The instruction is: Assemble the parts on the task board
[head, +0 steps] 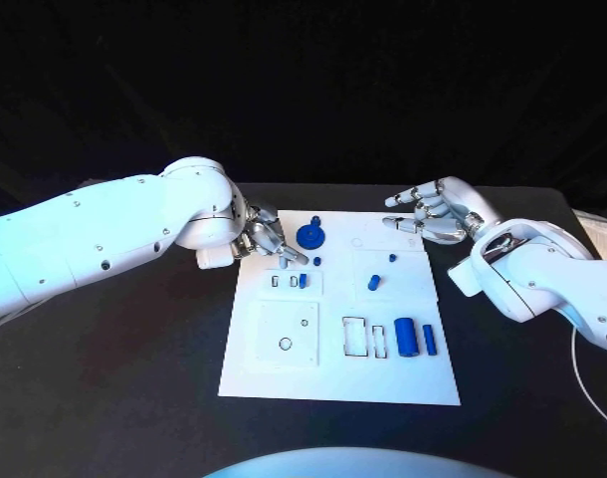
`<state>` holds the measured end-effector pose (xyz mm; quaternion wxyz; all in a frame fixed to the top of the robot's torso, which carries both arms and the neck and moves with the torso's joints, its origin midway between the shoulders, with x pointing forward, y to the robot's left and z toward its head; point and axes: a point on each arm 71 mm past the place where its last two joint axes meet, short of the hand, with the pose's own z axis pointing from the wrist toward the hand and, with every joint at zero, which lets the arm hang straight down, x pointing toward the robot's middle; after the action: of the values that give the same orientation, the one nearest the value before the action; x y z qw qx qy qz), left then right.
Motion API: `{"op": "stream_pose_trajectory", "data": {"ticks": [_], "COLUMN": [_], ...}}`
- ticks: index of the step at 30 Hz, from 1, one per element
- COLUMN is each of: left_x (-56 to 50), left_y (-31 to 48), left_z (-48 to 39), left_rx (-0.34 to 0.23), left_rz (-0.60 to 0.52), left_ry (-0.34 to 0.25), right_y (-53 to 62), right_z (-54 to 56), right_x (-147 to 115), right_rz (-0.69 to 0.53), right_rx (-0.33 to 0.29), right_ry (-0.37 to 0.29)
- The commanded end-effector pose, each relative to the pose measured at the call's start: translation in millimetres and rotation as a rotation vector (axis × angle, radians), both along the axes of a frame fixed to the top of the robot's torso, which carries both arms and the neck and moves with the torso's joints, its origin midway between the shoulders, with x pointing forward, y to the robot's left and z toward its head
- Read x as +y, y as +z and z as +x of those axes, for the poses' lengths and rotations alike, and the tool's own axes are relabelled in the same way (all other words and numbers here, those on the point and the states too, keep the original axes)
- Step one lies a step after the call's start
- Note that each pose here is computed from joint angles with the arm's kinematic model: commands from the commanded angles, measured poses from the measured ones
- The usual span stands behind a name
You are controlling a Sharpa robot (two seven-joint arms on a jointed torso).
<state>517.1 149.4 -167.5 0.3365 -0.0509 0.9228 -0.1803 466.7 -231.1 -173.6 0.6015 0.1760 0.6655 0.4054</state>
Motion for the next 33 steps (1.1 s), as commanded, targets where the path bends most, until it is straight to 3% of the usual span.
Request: {"op": "stream_pose_trajectory", "data": {"ticks": [1, 14, 33], "left_x": [-2.2, -26.5, -36.1], "left_y": [-1.0, -8.9, -17.0], "left_z": [3.2, 7.8, 6.4], "left_rx": [-0.018, -0.022, 0.014], "left_rz": [0.088, 0.135, 0.151], "left_ry": [-0.008, -0.038, -0.065], "right_y": [-0.9, -1.0, -0.9], "right_z": [-0.6, -0.4, -0.2], "right_x": [2.1, 3.1, 3.3], "right_rz": [-0.006, -0.005, -0.007], "right_rx": [0.008, 0.008, 0.006], "right_ry": [0.013, 0.015, 0.005]}}
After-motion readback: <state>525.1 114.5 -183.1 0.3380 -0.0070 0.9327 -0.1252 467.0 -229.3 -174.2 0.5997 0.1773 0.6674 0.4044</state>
